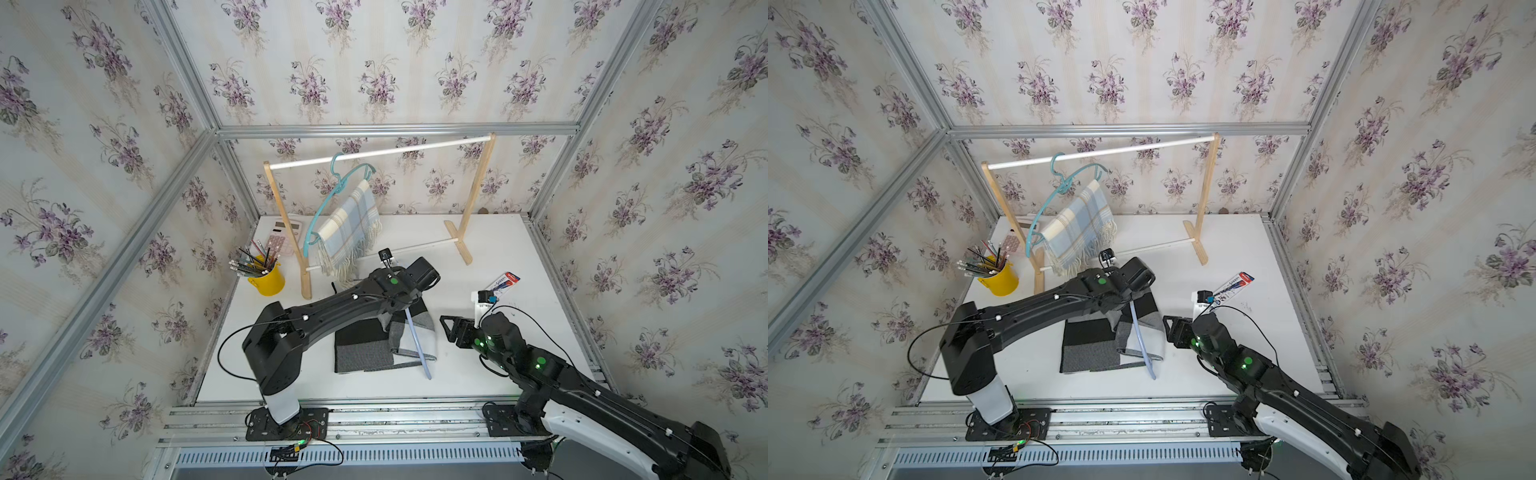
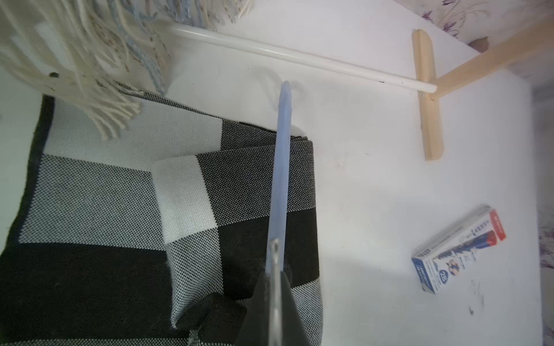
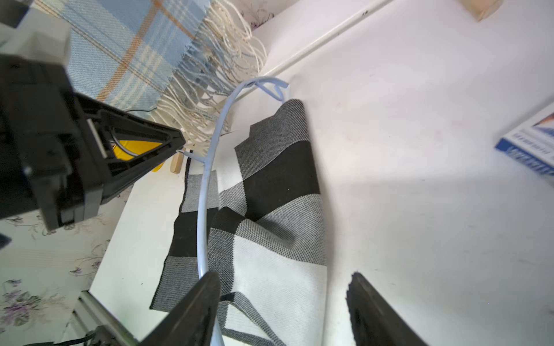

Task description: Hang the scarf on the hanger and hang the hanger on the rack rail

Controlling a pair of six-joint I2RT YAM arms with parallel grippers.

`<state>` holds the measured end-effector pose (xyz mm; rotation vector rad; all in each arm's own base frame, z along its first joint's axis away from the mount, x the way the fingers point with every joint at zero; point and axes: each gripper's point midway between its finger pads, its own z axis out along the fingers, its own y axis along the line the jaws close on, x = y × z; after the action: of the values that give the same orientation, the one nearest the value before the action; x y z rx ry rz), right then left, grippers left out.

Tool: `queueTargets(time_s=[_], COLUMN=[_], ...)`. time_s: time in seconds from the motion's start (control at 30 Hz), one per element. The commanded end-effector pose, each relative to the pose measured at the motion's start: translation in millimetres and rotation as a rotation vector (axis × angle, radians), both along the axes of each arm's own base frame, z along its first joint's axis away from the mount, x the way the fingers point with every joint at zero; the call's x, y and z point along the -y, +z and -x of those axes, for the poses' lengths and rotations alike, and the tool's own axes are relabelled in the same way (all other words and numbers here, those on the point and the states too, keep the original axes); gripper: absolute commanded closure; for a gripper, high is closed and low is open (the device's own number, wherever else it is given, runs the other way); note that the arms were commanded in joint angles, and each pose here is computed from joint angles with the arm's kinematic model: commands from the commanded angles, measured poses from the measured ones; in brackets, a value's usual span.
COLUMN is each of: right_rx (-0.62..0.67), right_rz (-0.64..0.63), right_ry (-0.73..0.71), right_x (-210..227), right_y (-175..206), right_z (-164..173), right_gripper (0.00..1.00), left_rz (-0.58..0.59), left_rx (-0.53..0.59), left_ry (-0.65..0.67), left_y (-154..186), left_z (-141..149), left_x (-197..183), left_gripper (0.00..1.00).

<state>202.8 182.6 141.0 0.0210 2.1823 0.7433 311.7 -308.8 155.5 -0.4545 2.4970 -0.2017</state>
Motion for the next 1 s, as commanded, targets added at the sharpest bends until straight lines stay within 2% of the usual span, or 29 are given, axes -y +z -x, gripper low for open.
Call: queueTargets(time_s=[0.0,0.23,0.57,0.73,0.97], right_rx=[0.052,0.247,0.414,0.415,0.366], right_rz=[0.144,0.277,0.444,0.540,0.555], right_ry=[0.031,0.119,0.170,0.096,0.063], right_x=[9.8,-36.2,-92.9,-98.3,-92.5], right_y=[-9.6,8.4,0.2,-13.6,-33.6], right_z=[12.3,20.7,-5.2,-25.5,-39.5], right_gripper=[0.29,0.29,0.28,0.32,0.47], left_rz=[-0.186,-0.248,-0.294,-0.297,-0.293], left_rx=[-0.086,-0.120,-0.132,-0.130,-0.128], left_ry=[0.061,0.051,0.052,0.051,0.048], left_y=[-5.8,-2.9,-4.0,-2.1,0.5], left_z=[7.9,-6.9,-14.7,-15.2,-15.5], left_x=[-26.0,-5.8,0.1,0.6,0.6], left_gripper=[1.00,1.00,1.00,1.00,1.00])
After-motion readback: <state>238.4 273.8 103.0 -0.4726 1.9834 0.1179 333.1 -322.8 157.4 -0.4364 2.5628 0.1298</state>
